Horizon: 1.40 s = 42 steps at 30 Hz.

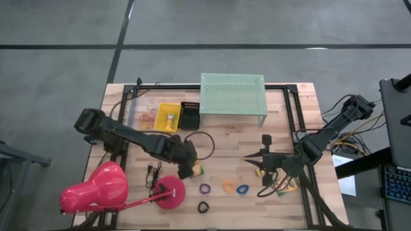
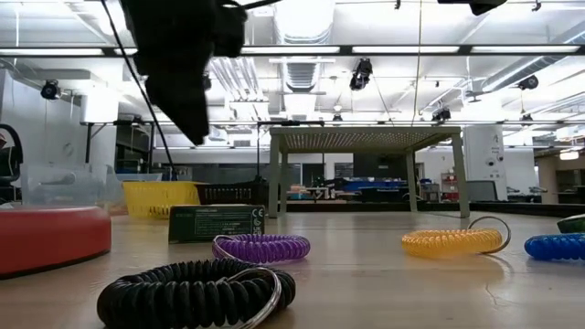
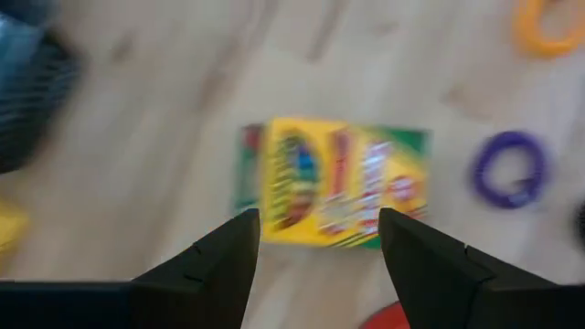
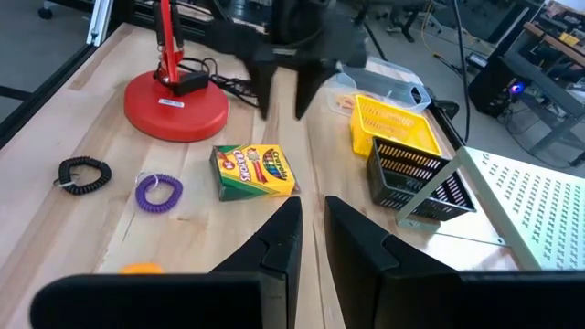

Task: Pick & Place Office Desk Supplies
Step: Put the crayon into the yellow bin

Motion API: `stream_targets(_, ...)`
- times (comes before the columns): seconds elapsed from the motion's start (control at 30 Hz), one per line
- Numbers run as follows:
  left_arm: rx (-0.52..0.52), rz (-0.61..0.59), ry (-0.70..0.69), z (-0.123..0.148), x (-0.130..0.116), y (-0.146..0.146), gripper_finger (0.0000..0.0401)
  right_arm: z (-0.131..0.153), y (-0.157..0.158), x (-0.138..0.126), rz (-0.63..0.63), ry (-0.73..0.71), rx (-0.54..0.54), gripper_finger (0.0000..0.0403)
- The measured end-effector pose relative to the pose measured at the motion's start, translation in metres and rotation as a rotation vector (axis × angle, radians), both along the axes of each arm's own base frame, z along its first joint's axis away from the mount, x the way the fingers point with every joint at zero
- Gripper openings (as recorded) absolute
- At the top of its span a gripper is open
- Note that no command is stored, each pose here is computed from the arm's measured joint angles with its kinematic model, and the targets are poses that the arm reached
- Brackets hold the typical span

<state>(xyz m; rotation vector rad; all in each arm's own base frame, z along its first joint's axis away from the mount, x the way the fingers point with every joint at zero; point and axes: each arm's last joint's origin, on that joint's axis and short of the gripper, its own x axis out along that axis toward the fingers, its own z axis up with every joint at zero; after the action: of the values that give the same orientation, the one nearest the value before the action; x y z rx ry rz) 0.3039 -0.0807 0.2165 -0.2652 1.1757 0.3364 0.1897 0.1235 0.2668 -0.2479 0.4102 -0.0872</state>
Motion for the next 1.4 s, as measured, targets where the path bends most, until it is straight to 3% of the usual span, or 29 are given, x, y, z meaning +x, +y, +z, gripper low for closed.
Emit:
stream_targets(0.2,0.051,0.020,0.050,0.017,-0.014,0.026,0.0230,0.000,0.000,0.000,0.000,0.000,0.000,0.0047)
stream_targets(0.43,0.046,0.039,0.057,0.011,-0.008,0.039,0.0230,0.000,0.000,0.000,0.000,0.000,0.000,0.0047)
stream_targets(0.6,-0.050,-0.133,0.063,-0.014,-0.001,0.033,0.0229,0.000,0.000,0.000,0.000,0.000,0.000,0.0047)
stream_targets(0.73,-0.095,-0.164,0.099,-0.038,-0.002,0.040,0.0229,0.000,0.000,0.000,0.000,0.000,0.000,0.0047)
stream_targets(0.87,-0.140,-0.279,0.070,-0.053,-0.003,0.047,0.0229,0.000,0.000,0.000,0.000,0.000,0.000,0.0047)
stream_targets(1.07,-0.155,-0.371,0.030,-0.057,-0.005,0.063,0.0229,0.000,0.000,0.000,0.000,0.000,0.000,0.0047)
stream_targets(1.4,-0.403,-0.403,-0.064,-0.054,-0.003,0.095,0.0229,0.000,0.000,0.000,0.000,-0.001,0.001,0.0047)
